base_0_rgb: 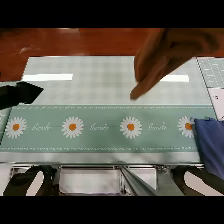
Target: Fold the shirts.
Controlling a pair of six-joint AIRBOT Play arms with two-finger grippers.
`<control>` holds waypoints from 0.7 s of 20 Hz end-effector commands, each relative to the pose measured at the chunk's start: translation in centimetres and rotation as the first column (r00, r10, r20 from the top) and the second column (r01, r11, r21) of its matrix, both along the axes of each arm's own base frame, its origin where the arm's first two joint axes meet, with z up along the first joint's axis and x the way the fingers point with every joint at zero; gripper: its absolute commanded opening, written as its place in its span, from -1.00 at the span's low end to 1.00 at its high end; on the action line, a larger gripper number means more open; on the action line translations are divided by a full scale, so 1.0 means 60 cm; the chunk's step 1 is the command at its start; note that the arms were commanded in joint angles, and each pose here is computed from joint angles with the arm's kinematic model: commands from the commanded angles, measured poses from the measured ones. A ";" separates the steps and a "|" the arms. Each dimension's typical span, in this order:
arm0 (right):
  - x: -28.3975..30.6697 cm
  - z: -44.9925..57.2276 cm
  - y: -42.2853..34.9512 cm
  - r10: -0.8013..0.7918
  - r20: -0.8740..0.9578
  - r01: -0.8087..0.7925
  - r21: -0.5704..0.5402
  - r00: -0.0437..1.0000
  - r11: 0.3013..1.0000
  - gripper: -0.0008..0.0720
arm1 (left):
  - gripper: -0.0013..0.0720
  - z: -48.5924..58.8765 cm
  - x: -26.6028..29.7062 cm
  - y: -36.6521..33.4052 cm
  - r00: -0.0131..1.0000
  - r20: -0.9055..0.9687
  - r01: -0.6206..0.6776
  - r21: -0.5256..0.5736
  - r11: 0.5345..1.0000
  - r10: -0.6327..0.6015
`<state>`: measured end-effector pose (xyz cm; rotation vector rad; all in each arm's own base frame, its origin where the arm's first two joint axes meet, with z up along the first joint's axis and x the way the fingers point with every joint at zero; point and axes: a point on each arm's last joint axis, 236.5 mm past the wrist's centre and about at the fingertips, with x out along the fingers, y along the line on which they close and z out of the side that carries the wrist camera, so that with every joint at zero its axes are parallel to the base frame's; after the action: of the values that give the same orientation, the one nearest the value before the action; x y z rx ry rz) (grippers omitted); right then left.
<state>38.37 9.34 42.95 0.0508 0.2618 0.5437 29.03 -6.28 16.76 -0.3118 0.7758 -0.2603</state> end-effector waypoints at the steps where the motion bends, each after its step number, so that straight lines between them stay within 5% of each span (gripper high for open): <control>1: -0.056 -0.091 0.093 0.188 -0.168 -0.201 -0.061 0.968 0.978 -0.92 | 0.42 0.002 0.002 0.000 0.999 0.032 -0.015 -0.012 1.000 0.015; 7: -0.096 -0.402 0.286 0.274 -0.534 -0.400 -0.133 0.800 0.907 -0.92 | 0.42 -0.002 0.003 0.000 1.000 0.022 -0.014 -0.012 1.000 0.014; 14: -0.212 -0.722 0.494 0.336 -0.815 -0.474 0.087 0.472 0.876 -0.92 | 0.42 -0.055 -0.011 -0.019 0.998 -0.053 0.023 -0.024 0.999 -0.024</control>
<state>28.99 34.45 5.77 0.0242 1.1523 0.9443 28.87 -6.77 15.15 -0.3287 0.7875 -0.2673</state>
